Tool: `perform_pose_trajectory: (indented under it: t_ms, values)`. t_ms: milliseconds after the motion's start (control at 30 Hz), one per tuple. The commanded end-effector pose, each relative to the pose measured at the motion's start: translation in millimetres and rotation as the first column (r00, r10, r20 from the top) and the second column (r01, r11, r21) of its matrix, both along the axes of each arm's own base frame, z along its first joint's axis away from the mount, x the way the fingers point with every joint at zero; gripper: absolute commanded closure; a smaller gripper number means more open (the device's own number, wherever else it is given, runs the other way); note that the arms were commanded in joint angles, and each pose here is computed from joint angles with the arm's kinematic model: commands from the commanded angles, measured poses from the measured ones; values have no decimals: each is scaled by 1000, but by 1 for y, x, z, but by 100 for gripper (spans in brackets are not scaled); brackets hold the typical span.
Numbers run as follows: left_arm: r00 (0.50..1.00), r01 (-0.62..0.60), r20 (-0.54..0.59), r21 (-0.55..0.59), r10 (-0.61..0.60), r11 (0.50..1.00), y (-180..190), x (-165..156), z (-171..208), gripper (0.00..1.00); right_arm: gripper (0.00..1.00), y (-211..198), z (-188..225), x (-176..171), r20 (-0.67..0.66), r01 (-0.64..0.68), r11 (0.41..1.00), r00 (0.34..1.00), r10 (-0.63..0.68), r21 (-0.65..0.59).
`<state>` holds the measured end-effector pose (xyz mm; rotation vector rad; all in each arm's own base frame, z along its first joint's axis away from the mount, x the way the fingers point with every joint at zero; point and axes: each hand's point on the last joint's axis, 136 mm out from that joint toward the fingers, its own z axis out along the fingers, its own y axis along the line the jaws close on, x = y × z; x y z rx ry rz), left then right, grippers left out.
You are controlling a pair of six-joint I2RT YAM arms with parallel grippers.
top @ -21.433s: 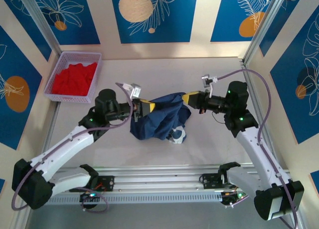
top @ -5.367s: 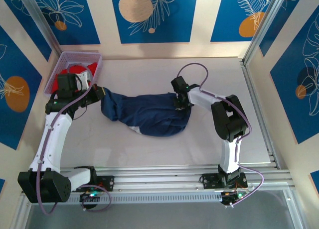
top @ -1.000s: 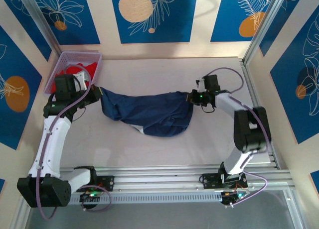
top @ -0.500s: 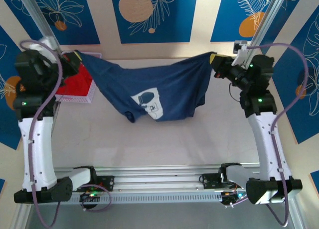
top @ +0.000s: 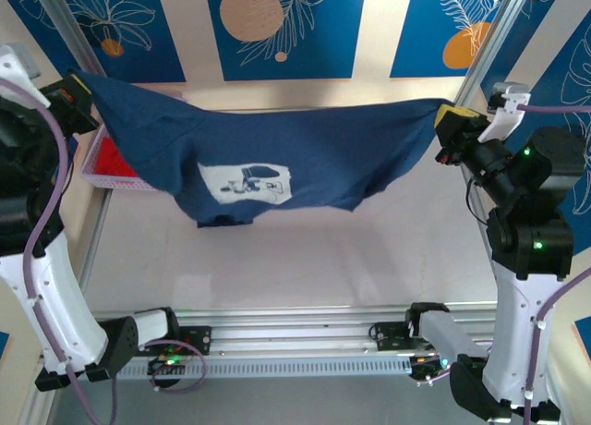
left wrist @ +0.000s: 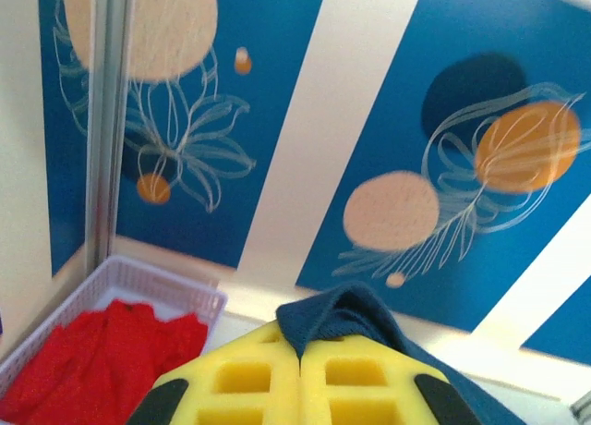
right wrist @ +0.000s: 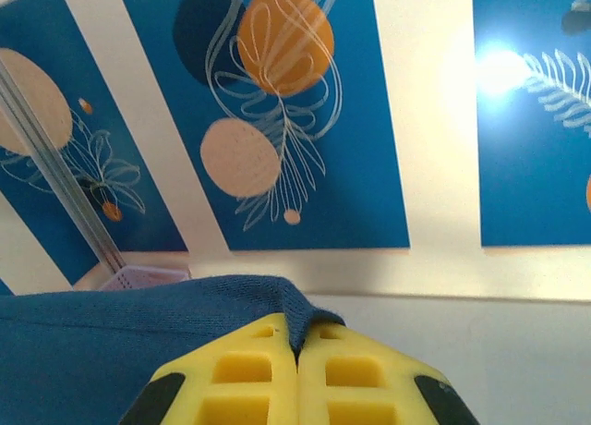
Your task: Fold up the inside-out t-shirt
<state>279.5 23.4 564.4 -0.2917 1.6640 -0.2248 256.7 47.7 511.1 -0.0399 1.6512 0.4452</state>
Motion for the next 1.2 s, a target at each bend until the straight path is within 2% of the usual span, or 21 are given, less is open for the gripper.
perform_pose_trajectory:
  t_ms: [0, 133, 267, 367, 467, 567, 633, 700, 767, 900, 1033, 1100, 1167]
  values:
    - [993, 27, -115, -12, -29, 1000, 3, 26, -46, 100, 100, 1, -58, 23, -181, -16, 1000, 983, 21, 27]
    - [971, 84, -213, -109, -106, 991, -8, 62, -113, 100, 100, 13, -101, 55, -256, -69, 992, 962, 93, 102]
    - [954, 59, -281, -162, -103, 985, -6, 114, -143, 100, 100, 2, -112, 116, -275, -17, 996, 961, 40, 85]
    - [957, 63, -265, -209, -119, 976, -5, 155, -126, 100, 100, -9, -84, 157, -210, 29, 996, 978, -11, 82]
    - [979, 59, -179, -203, -96, 977, 1, 172, -77, 100, 100, -18, -34, 171, -95, 40, 995, 995, -31, 95]
    - [995, 89, -22, -191, -95, 978, 0, 160, -10, 100, 100, -10, 26, 159, 30, -30, 997, 999, 28, 77]
    - [990, 112, 100, -164, -97, 980, -3, 136, 35, 100, 100, -3, 62, 139, 121, -69, 996, 991, 62, 57]
    - [980, 113, 179, -146, -86, 983, -3, 110, 62, 100, 100, 1, 84, 119, 185, -90, 995, 979, 82, 37]
    - [975, 94, 211, -133, -64, 987, -1, 89, 73, 100, 100, 1, 93, 102, 210, -82, 996, 975, 74, 33]
    - [981, 76, 188, -98, -56, 992, -2, 62, 62, 100, 100, 4, 84, 77, 149, -86, 996, 985, 82, 20]
    - [990, 34, 138, -68, -24, 997, 2, 51, 35, 100, 100, 12, 63, 55, 178, -124, 992, 976, 122, -3]
    - [997, 36, 66, -93, -30, 995, 3, 65, -1, 100, 100, 7, 29, 67, 123, -97, 994, 988, 91, 42]
    - [996, 72, -50, -143, -79, 987, -4, 92, -59, 100, 100, 2, -33, 98, -45, -66, 992, 996, 71, 109]
